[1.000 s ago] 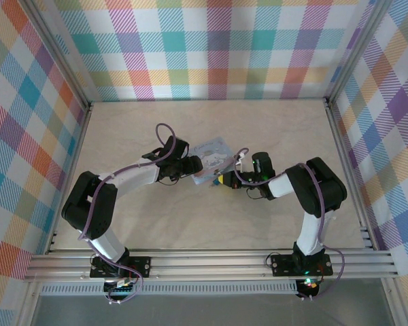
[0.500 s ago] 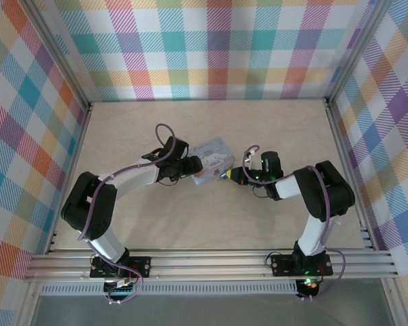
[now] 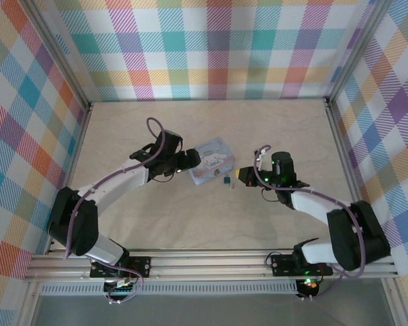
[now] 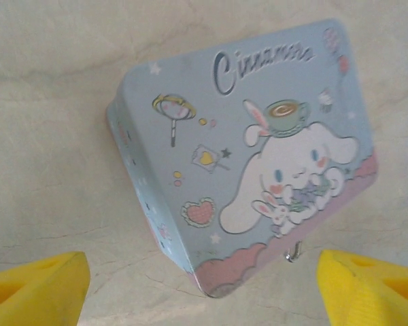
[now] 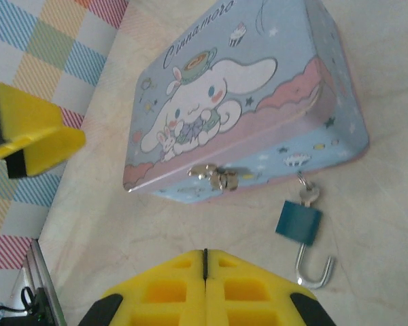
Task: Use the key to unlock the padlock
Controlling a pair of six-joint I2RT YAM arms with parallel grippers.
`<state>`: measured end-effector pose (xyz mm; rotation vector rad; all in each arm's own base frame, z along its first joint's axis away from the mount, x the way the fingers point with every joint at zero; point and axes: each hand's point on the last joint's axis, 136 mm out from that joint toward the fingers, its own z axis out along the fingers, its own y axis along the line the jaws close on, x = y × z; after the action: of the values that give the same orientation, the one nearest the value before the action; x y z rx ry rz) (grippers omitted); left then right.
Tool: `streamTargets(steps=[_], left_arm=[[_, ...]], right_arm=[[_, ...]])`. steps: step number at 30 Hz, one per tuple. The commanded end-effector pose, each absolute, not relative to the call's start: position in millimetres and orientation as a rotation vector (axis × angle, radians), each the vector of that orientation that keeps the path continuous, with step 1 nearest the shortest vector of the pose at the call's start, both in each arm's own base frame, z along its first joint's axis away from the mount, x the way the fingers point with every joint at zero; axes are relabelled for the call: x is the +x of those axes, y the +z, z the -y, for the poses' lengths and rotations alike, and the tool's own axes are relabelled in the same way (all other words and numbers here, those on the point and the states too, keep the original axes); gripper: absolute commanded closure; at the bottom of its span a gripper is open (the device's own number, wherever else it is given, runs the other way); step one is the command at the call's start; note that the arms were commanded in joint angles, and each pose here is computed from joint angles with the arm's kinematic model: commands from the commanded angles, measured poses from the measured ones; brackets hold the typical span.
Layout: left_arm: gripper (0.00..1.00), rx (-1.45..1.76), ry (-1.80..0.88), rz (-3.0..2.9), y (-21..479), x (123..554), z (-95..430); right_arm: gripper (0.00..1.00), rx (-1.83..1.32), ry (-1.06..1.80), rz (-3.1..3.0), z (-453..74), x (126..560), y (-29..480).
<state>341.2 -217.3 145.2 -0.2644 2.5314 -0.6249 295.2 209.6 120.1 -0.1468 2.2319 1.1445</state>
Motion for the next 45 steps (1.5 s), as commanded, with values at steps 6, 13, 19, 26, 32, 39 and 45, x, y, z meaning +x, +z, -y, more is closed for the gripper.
streamTargets(steps=[6,13,19,26,32,39,45], left_arm=[[0.14,-0.289,-0.562,-2.435,178,329,185],[0.09,-0.399,-0.397,-2.302,182,302,131],[0.00,-0.492,-0.165,-2.159,175,291,75],[0.00,-0.417,0.152,-2.016,188,292,27],[0.00,-0.304,0.258,-1.920,183,305,16],[0.00,-0.218,0.303,-1.983,152,320,11],[0.00,-0.194,0.218,-1.950,137,330,11]], right_arm=[[0.79,-0.104,0.949,-2.372,-178,257,110],[0.36,0.024,0.767,-2.321,-142,246,122],[0.09,0.039,0.573,-2.302,-118,261,126],[0.00,0.013,0.303,-2.238,-85,294,132],[0.00,0.018,0.180,-2.152,-52,322,135],[0.00,-0.028,0.132,-1.963,-33,351,136],[0.00,-0.052,0.145,-1.873,-28,367,133]])
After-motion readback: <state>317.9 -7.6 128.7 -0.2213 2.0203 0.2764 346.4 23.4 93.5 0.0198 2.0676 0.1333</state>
